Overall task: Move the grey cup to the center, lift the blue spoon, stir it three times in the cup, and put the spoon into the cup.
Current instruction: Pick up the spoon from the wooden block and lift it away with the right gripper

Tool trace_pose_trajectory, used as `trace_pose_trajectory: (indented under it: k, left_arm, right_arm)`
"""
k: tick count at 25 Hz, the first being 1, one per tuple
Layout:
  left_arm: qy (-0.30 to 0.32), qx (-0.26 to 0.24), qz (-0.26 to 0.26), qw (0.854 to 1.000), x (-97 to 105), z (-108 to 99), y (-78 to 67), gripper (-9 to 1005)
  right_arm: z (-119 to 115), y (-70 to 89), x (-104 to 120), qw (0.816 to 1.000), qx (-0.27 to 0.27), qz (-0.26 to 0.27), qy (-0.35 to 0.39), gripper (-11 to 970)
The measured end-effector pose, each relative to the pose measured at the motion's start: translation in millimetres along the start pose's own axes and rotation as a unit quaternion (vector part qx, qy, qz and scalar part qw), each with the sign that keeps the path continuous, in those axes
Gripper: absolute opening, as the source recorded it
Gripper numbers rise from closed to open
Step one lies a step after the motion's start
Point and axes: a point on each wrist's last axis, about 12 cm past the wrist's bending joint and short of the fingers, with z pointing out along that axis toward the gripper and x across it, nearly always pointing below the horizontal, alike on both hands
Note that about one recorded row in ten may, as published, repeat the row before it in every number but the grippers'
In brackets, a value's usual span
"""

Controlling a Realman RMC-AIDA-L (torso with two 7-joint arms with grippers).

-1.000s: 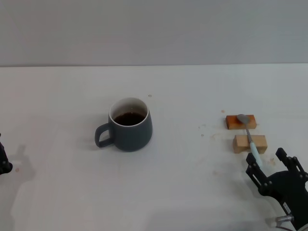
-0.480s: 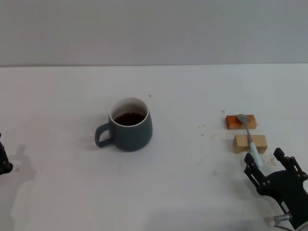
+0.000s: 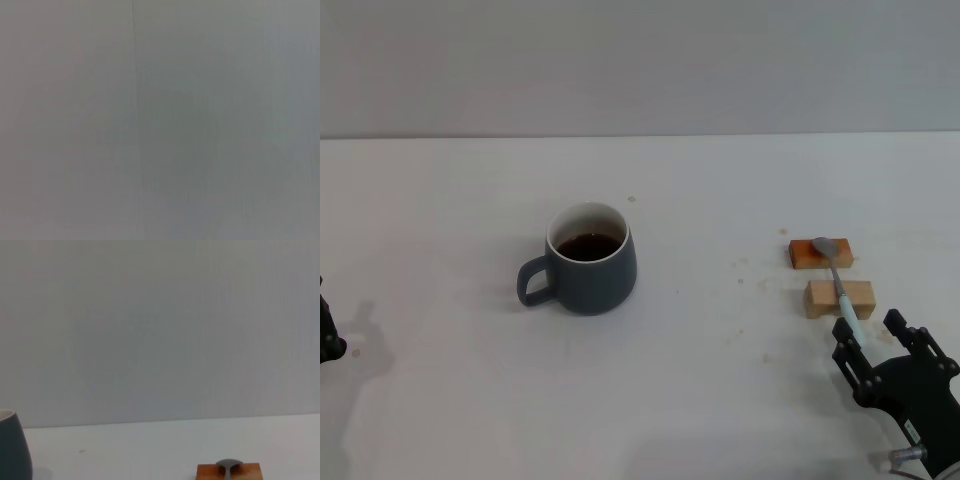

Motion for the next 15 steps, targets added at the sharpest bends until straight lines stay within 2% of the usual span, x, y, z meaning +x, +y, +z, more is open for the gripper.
trace_pose_trajectory:
  k: [1,6,15]
  left_arm:
    - [0.0,0.0,0.0,1.0,0.0,0.0,0.0,-1]
    - [0.0,0.0,0.0,1.0,0.0,0.0,0.0,-1]
    - [0.001,0.001,0.001,1.0,0.2,-0.2,0.1,-1]
  right_arm:
    - [0.4,0.1,0.0,1.0,-0.002,0.003,0.0,746]
    - [1.2,-0.9,0.0,1.0,-0.004,0.012,0.002,526]
    - [4.3,-0.6,0.8,1.0,-0.008,0.01,0.01,502]
